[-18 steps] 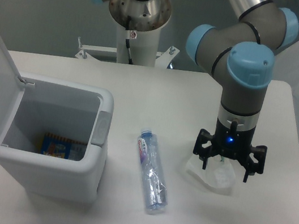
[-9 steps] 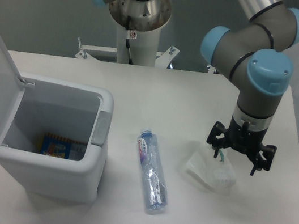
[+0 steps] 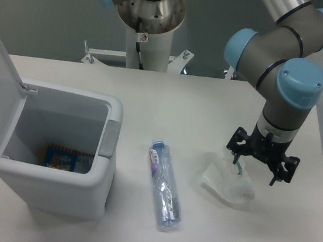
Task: Open the trash can
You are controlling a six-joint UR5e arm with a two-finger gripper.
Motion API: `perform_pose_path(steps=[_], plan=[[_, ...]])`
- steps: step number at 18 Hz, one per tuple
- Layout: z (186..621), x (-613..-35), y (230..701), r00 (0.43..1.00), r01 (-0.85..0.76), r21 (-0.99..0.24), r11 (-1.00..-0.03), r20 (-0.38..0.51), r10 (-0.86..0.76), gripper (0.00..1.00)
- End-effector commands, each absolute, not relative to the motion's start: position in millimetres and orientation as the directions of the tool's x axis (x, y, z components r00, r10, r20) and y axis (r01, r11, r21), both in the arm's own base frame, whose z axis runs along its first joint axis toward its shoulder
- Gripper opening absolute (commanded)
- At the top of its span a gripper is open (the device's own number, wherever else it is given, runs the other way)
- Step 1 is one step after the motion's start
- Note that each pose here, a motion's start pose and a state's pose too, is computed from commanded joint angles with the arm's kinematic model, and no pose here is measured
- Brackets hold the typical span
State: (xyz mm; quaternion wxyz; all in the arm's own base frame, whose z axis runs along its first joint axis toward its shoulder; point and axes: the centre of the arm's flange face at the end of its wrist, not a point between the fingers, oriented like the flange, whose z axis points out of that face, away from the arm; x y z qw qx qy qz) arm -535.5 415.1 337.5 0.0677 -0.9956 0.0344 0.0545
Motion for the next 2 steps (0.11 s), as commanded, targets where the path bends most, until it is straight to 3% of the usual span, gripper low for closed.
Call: perform_pose_path(steps=[2], plan=[[335.7,-535.6,414.7,0.992,-0.075,-0.126,-0.989,-0.112,-0.061,1.00]])
